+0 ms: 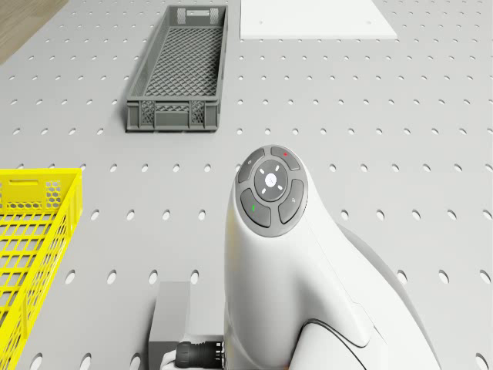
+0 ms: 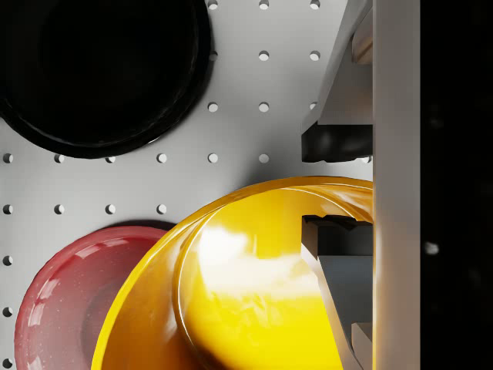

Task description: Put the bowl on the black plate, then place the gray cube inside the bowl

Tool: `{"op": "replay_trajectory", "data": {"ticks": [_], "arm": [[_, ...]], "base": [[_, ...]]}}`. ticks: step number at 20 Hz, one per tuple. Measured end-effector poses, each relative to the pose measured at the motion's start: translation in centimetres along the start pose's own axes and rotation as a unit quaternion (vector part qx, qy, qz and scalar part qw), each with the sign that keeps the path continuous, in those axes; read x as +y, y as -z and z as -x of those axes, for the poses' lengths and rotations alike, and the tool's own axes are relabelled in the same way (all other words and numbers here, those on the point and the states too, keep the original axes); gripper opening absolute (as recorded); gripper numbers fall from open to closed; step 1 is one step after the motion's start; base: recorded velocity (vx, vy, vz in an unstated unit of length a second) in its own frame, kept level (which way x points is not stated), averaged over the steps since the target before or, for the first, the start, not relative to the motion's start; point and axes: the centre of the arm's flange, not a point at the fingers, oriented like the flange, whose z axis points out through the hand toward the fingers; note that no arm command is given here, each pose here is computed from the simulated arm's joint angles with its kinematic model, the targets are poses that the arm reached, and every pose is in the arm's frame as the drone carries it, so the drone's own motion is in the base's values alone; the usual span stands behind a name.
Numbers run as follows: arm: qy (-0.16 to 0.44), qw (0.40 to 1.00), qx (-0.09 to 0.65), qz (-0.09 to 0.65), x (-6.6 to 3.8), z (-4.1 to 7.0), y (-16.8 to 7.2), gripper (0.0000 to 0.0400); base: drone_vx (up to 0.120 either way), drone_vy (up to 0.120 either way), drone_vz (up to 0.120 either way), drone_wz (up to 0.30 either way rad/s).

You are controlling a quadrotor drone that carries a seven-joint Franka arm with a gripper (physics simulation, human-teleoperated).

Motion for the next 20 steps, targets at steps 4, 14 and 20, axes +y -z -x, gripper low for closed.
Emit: {"op": "replay_trajectory", "data": {"ticks": [4, 14, 20], "arm": [[0.000, 1.000, 0.000, 0.000, 0.00, 0.00, 0.00, 0.0100], [0.000, 1.000, 0.000, 0.000, 0.00, 0.00, 0.00, 0.0100], [0.000, 1.000, 0.000, 0.000, 0.00, 0.00, 0.00, 0.0100]], "base": [[-0.120, 0.120, 0.000, 0.000], [-0.120, 0.120, -0.052, 0.000], [-0.120, 0.120, -0.013, 0.000]]}}
